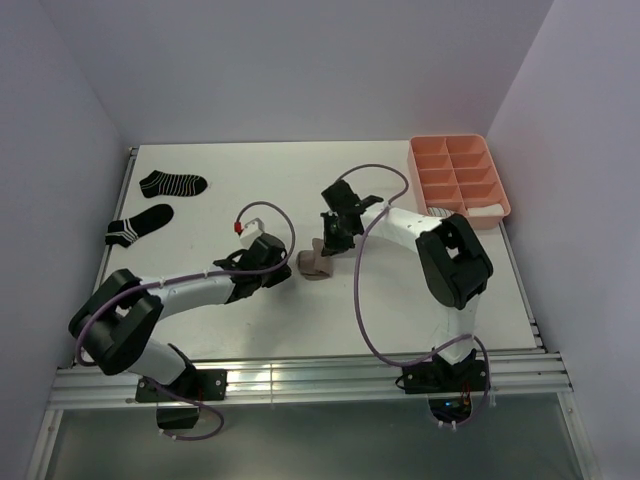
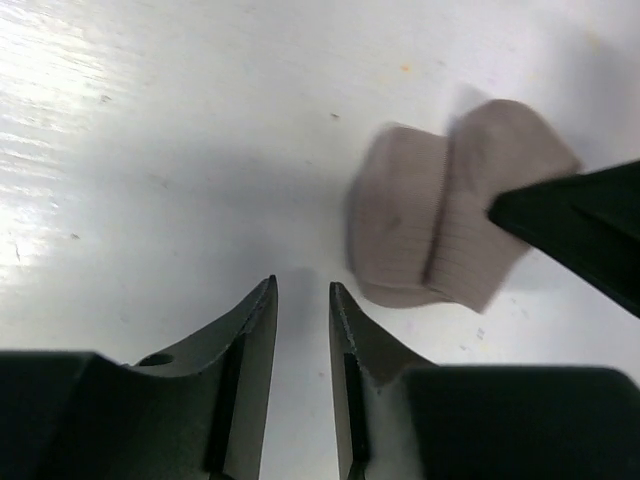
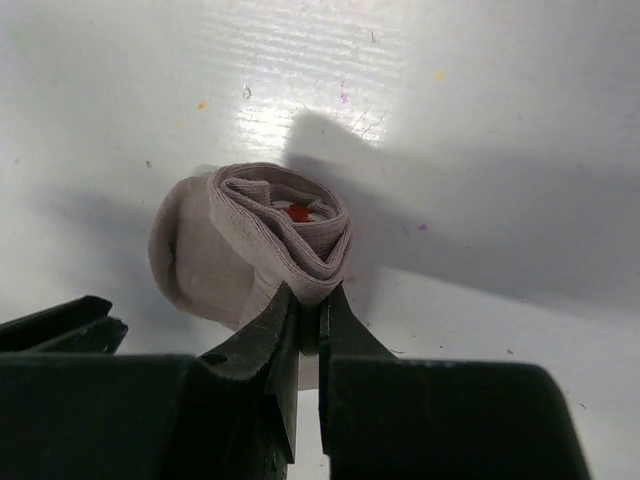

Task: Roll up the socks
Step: Roll the sock at the center of the board.

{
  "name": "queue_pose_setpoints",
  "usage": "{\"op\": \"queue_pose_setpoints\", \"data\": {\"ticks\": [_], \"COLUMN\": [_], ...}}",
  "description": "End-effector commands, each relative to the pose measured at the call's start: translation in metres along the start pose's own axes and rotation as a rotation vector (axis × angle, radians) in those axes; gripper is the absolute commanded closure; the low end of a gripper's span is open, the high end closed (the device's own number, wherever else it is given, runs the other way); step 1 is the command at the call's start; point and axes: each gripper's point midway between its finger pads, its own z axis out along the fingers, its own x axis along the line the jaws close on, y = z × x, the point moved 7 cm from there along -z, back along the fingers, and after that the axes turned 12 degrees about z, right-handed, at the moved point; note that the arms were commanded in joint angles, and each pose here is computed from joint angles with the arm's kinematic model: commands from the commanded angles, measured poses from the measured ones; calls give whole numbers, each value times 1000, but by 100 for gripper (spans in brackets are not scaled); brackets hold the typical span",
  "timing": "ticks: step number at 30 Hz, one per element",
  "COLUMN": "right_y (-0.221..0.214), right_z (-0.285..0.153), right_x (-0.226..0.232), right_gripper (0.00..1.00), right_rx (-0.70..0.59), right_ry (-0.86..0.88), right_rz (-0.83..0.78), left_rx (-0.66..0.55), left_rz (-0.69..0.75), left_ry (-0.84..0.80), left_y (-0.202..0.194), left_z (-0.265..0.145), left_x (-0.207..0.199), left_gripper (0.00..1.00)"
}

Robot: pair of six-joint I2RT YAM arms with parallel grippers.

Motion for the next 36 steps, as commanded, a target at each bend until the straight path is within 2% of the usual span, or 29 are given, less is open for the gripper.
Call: {"op": "queue_pose_setpoints", "data": {"ticks": [1,5,8,11,21,26,31,36], "right_y": [-4,-11,-11,-11,-20,-19,-23,-28], "right_z": [4,6,9,10,17,19,22,23], "right_x": [-18,-18,-16,-7,15,23,25,25], "right_gripper": [100,100,100,100,100,100,100,100], "right_rx": [20,58,72,87,187,220,248,266], "right_ry": [-219,-321,-388,-413,-489,-476,-463,-453], "right_rz": [-69,-96,-98,-97,-122,-114,-97,-91], "left_rx": [-27,-22,-94,-150,-225,-276,-292,-287], "left_rz": [13,20,30,73,362,451,560,607], "left_ry": [15,0,-85,-102,-38,30,104,147], "left_y": [11,12,21,26,-10,-15,-23,-31], "left_z": [12,17,3,-10,-28,-17,1,15], "left_x": [-7,-13,-18,-21,-67,-83,-99,-103], "left_gripper": [69,70,59,54,46,43,39,38]}}
